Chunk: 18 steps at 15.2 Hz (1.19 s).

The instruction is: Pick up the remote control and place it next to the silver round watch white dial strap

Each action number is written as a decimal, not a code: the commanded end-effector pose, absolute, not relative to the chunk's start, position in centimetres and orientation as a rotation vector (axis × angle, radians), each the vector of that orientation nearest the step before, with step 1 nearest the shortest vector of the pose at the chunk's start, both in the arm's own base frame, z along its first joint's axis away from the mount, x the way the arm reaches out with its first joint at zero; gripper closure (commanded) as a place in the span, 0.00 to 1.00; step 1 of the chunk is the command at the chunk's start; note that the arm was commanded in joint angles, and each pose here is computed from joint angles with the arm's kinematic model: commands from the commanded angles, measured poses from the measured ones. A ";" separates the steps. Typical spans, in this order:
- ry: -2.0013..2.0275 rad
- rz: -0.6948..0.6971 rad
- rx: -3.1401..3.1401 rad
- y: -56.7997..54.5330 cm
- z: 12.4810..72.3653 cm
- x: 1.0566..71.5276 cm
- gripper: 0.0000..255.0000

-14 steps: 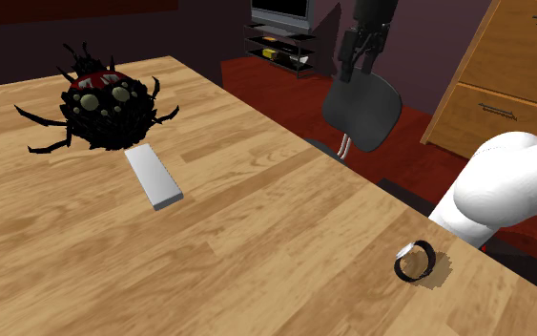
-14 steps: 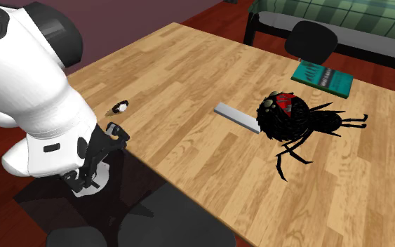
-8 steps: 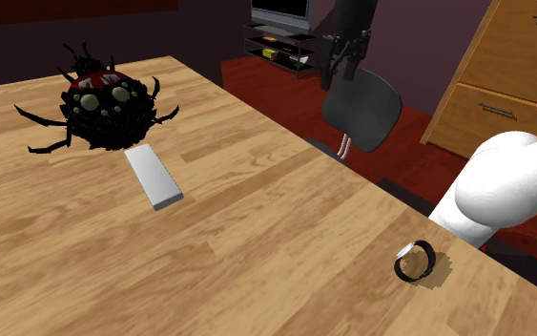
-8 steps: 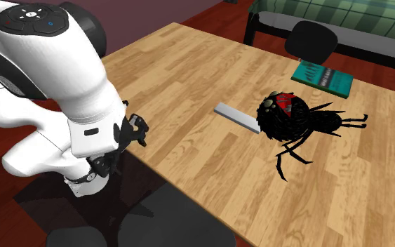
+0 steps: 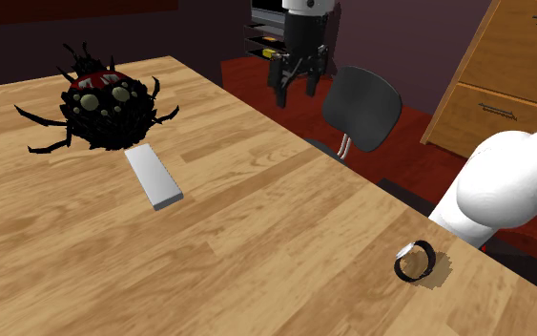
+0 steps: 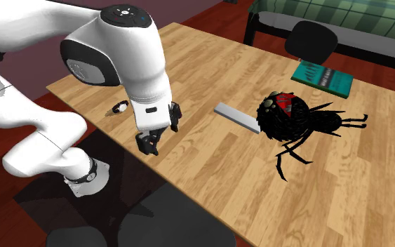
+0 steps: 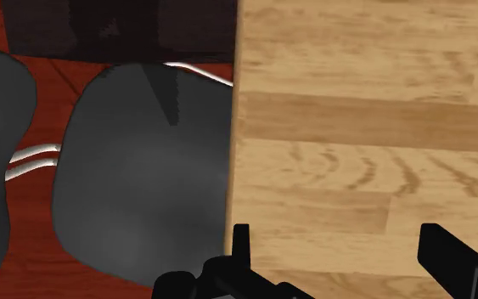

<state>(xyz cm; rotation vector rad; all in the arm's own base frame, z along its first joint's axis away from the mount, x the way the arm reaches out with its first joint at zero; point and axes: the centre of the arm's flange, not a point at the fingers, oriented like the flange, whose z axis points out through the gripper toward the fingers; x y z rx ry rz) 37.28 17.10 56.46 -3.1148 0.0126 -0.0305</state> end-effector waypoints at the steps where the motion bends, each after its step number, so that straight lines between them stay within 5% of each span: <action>1: 0.024 -0.030 -3.115 19.5 55.9 38.3 0.00; 18: 0.103 -0.027 -3.127 40.2 51.3 46.3 0.00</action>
